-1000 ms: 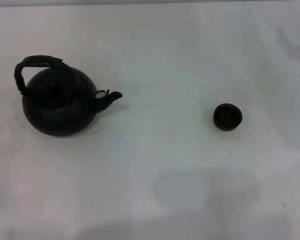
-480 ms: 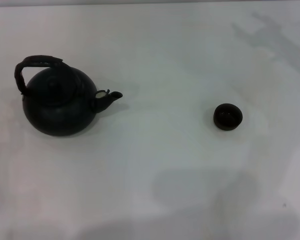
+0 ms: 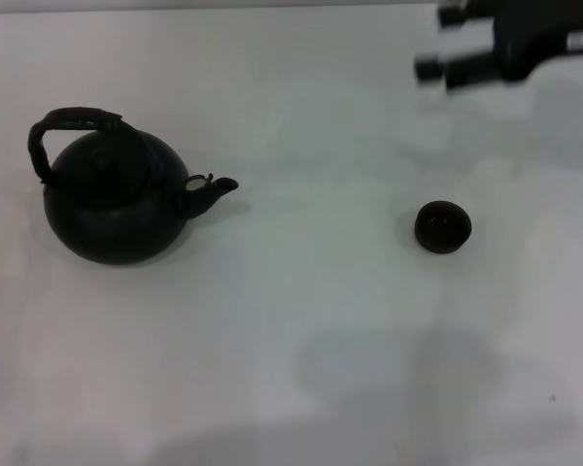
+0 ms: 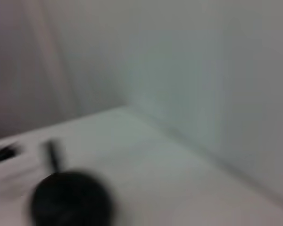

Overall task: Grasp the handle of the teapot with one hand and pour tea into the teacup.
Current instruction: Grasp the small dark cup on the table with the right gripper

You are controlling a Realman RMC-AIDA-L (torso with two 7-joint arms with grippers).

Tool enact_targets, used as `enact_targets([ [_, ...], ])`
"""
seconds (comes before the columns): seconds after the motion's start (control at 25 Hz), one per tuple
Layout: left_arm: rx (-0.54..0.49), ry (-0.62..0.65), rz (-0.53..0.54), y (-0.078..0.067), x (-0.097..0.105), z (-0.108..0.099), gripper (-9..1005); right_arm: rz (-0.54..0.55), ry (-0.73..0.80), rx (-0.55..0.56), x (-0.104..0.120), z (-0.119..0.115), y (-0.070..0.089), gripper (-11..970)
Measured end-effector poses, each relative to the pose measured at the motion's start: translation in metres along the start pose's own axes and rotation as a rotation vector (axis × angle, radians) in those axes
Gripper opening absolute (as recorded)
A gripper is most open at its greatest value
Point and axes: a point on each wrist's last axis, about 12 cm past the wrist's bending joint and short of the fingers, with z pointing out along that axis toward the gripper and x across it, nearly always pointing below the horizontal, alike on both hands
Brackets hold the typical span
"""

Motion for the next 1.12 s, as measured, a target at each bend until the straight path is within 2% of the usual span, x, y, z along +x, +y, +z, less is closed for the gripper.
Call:
enact_targets([
  [0.04, 0.000, 0.000, 0.000, 0.000, 0.000, 0.000, 748, -0.015, 0.046, -0.045, -0.001, 0.002, 0.007, 850],
  [0.12, 0.000, 0.000, 0.002, 0.001, 0.000, 0.000, 748, -0.041, 0.130, -0.062, -0.003, 0.009, 0.017, 849],
  [0.16, -0.001, -0.001, 0.005, 0.001, -0.001, 0.000, 748, -0.062, 0.248, -0.023, -0.004, 0.017, 0.025, 849],
  [0.2, -0.001, -0.001, 0.005, 0.001, -0.001, 0.000, 748, -0.062, 0.248, -0.023, -0.004, 0.017, 0.025, 849],
  [0.36, -0.002, -0.001, 0.007, 0.002, -0.001, 0.000, 747, -0.102, 0.456, 0.064, -0.007, 0.030, 0.039, 849],
  [0.64, -0.009, -0.004, 0.012, 0.004, -0.002, -0.002, 746, -0.193, 0.620, 0.085, -0.017, 0.053, 0.063, 849],
  [0.92, -0.023, -0.009, 0.013, 0.006, -0.002, -0.003, 745, -0.317, 0.732, 0.105, -0.026, 0.074, 0.096, 844],
  [1.12, -0.022, -0.015, 0.024, 0.008, -0.004, -0.002, 744, -0.371, 0.801, 0.127, -0.023, 0.087, 0.110, 843],
])
